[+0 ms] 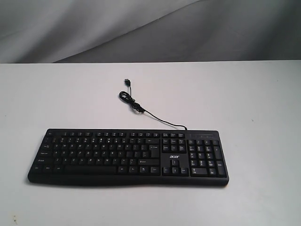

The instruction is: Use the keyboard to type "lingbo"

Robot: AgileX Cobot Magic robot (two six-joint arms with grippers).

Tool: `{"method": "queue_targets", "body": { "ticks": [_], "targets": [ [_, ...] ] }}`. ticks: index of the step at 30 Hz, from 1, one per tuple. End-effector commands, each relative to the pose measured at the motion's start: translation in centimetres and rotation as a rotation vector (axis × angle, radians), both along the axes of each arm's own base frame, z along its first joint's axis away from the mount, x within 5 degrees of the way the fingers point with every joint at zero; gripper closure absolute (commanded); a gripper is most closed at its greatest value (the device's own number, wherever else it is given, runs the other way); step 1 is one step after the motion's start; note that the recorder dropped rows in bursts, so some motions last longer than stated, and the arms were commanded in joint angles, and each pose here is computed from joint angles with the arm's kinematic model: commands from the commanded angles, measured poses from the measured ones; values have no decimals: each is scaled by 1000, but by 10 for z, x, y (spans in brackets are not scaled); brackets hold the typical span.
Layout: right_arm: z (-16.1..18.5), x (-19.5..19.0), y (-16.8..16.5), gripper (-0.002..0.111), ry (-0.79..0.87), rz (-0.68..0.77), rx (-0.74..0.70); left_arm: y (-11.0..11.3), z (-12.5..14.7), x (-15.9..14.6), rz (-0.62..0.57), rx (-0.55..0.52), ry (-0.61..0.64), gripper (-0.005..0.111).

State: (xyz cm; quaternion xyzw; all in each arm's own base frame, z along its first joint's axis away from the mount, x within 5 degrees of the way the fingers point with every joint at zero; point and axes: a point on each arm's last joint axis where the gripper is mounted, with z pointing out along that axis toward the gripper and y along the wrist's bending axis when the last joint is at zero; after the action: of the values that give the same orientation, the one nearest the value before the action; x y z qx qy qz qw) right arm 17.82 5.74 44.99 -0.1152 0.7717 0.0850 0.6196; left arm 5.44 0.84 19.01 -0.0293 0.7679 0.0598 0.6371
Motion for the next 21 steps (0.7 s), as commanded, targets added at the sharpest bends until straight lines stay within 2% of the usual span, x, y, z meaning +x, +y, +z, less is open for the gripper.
{"method": "queue_targets", "body": {
  "ticks": [1, 5, 9, 12, 18, 21],
  "targets": [
    [-49, -23, -29, 108, -114, -116, 12, 0, -1, 0, 0, -5, -7, 106],
    [-97, -49, -46, 108, -189, -202, 51, 0, -1, 0, 0, -5, -7, 106],
    [-133, -68, -57, 108, -184, -283, 18, 0, -1, 0, 0, -5, -7, 106],
    [-153, -79, -62, 108, -173, -327, 10, 0, -1, 0, 0, -5, -7, 106],
    [-191, -97, -64, 108, -147, -370, 84, 0, -1, 0, 0, -5, -7, 106],
    [-213, -103, -63, 108, -132, -367, 52, 0, -1, 0, 0, -5, -7, 106]
  ]
}}
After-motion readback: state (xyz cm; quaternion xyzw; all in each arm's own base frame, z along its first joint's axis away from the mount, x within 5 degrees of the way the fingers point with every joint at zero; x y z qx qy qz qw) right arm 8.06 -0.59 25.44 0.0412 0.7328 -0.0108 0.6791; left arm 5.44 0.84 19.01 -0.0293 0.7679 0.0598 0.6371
